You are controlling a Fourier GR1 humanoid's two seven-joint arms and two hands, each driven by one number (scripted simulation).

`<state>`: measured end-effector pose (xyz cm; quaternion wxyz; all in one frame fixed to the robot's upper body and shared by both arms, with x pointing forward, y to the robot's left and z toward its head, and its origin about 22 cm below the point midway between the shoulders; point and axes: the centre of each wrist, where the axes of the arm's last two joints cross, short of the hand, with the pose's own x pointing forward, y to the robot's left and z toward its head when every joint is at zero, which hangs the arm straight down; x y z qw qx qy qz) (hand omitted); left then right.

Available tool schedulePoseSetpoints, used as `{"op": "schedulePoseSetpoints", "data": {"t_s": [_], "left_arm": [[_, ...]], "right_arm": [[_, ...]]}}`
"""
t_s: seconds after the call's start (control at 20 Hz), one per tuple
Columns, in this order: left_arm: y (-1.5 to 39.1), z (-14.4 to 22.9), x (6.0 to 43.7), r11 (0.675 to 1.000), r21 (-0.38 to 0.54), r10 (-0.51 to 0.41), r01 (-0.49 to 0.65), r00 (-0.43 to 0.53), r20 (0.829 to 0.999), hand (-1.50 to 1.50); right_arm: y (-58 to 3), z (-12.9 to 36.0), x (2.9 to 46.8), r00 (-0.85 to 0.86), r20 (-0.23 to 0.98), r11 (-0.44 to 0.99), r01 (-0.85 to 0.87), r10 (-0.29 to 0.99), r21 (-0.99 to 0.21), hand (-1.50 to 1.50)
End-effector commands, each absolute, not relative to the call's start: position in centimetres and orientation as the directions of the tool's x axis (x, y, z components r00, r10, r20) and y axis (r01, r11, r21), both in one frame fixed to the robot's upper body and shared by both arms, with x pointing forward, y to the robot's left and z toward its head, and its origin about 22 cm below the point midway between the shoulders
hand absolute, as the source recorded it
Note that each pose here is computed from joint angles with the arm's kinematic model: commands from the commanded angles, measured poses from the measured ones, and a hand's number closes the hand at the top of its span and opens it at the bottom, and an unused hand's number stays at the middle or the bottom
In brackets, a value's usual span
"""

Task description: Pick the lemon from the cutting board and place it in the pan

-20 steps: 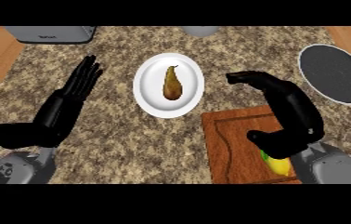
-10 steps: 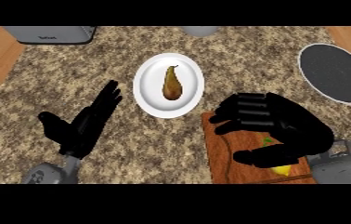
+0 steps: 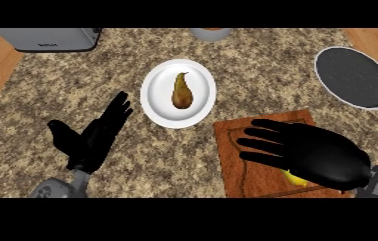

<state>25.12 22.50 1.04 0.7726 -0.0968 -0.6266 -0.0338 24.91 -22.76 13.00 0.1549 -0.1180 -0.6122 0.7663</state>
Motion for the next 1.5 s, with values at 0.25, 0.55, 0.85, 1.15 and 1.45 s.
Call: {"op": "schedulePoseSetpoints", "data": {"t_s": [0.25, 0.55, 0.85, 1.15, 1.45], "left_arm": [[23.0, 0.8, 25.1, 0.981, -0.096, 0.058, 0.167, 0.218, 0.974, 0.00], [22.0, 0.7, 24.2, 0.976, -0.112, 0.069, 0.185, 0.224, 0.972, 0.00], [23.7, 0.9, 26.2, 0.978, -0.105, 0.065, 0.180, 0.213, 0.975, 0.00], [22.6, 2.1, 26.3, 0.980, -0.104, 0.066, 0.171, 0.212, 0.975, 0.00], [21.2, 0.1, 25.3, 0.973, -0.120, 0.078, 0.195, 0.212, 0.974, 0.00]], "right_arm": [[-19.7, 11.7, 18.9, -0.795, -0.475, -0.694, 0.098, 0.376, -0.713, -1.50], [-17.7, 8.0, 14.0, -0.724, -0.607, -0.851, 0.052, 0.328, -0.523, -1.50], [-14.9, 3.0, 10.4, -0.698, -0.596, -0.850, -0.035, 0.397, -0.526, -1.50], [-15.9, 3.7, 10.9, -0.640, -0.654, -0.849, 0.006, 0.403, -0.529, -1.50], [-19.9, 2.4, 14.5, -0.566, -0.751, -0.860, 0.134, 0.341, -0.492, -1.50]]}}
